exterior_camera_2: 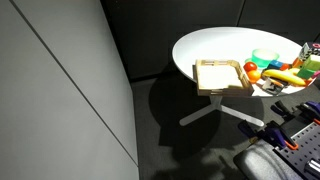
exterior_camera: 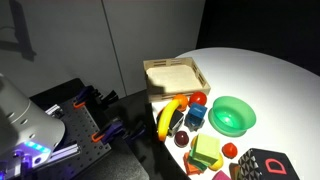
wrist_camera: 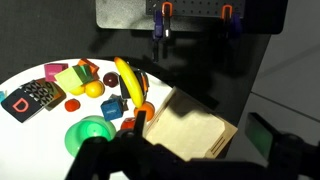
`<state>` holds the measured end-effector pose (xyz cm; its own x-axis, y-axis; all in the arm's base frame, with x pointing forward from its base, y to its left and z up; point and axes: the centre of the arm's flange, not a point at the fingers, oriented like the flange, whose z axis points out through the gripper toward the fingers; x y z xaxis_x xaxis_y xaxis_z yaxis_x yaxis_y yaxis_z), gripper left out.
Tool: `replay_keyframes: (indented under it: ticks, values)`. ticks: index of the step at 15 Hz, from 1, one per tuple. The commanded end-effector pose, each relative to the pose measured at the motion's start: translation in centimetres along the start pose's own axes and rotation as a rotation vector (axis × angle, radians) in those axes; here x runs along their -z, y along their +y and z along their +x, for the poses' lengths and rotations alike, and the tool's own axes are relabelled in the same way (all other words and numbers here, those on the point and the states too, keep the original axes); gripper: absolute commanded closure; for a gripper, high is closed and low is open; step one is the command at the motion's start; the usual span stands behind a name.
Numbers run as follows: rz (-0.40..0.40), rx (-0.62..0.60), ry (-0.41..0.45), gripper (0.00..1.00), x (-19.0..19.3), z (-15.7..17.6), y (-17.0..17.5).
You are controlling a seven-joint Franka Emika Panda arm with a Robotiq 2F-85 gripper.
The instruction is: Put the banana onto the tray
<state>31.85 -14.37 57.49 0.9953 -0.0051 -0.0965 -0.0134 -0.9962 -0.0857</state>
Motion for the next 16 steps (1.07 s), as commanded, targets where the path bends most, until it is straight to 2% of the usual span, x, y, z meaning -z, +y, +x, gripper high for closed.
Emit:
replay_keyframes:
  ticks: [1, 8, 16]
  values:
    - [0.0, 0.0, 0.0, 0.0, 0.0, 0.0, 0.0]
    - [-0.003, -0.005, -0.001, 0.0, -0.3, 0.2, 0.0]
    - [-0.03, -0.035, 0.046, 0.0, -3.4, 3.1, 0.3]
